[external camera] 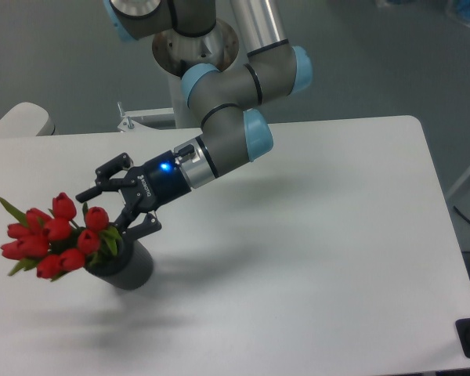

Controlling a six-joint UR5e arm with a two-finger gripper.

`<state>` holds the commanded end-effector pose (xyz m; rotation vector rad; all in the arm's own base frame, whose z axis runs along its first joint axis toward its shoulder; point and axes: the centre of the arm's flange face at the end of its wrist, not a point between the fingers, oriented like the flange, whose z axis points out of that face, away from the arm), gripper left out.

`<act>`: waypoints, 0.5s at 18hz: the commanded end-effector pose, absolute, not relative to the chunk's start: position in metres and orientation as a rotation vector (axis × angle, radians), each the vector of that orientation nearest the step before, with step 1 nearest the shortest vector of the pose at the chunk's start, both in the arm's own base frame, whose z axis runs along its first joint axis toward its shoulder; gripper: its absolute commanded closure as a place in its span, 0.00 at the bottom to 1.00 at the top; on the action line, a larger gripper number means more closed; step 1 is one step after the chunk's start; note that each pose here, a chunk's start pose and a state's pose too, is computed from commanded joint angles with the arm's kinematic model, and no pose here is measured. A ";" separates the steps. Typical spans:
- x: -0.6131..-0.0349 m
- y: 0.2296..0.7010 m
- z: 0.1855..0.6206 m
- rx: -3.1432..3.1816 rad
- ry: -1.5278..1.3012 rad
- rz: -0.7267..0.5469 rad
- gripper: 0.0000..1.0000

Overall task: Insert the flowers into the vase
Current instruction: 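Open the gripper to release the tulips in the vase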

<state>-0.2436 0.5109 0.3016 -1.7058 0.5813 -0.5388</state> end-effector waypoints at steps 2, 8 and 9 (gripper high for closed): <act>-0.245 0.502 0.304 -1.709 0.568 -0.528 0.00; -0.254 0.480 0.305 -1.718 0.528 -0.496 0.00; -0.258 0.478 0.306 -1.719 0.522 -0.489 0.00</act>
